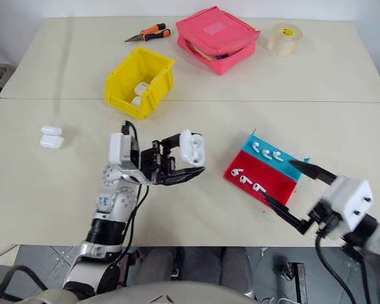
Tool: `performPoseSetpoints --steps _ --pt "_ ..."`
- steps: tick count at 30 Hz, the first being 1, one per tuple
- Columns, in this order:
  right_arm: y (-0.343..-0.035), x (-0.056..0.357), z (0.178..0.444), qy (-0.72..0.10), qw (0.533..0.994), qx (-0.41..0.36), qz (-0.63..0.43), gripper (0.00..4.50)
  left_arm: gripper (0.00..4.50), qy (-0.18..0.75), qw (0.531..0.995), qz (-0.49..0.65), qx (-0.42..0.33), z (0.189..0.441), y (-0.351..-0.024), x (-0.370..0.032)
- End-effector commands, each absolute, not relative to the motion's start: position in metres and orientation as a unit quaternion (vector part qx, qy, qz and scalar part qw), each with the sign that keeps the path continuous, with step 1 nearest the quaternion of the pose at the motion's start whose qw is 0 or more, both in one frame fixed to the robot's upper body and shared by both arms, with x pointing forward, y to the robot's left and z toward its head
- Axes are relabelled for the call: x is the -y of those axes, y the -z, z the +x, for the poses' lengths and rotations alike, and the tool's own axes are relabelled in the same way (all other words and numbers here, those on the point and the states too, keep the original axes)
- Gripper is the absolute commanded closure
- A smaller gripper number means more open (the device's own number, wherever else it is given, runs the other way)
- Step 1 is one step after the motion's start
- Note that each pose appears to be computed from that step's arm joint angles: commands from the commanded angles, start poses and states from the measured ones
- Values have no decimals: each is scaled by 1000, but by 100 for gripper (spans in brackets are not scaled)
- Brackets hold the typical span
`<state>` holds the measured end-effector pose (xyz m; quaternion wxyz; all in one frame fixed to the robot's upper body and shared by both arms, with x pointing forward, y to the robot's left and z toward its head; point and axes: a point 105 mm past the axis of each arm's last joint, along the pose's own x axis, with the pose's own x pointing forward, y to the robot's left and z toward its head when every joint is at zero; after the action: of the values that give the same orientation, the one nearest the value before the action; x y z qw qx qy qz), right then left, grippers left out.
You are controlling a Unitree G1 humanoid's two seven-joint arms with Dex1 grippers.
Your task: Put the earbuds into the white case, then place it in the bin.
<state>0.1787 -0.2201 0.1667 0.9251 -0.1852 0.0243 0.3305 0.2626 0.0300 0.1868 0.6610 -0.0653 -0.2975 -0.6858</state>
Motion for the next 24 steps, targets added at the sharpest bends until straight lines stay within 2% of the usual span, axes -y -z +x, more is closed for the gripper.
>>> performPoseSetpoints --steps 1,3,4,7,12,24 --pt "-162 230 161 -313 930 -83 -175 0 170 694 644 -60 317 262 -191 -22" --pt "-147 235 152 -298 919 -176 -188 0 170 711 630 -56 308 260 -188 -20" --pt "-146 235 153 -292 918 -190 -190 0 170 719 623 -53 303 259 -187 -20" --pt "-155 214 169 -324 915 -180 -157 0 170 728 619 -40 292 260 -184 -19" --pt "-147 207 187 -337 886 -255 -189 0 170 730 623 -8 280 259 -179 -17" --pt "-129 191 237 -350 840 -329 -253 0 170 710 645 0 281 253 -174 -16"
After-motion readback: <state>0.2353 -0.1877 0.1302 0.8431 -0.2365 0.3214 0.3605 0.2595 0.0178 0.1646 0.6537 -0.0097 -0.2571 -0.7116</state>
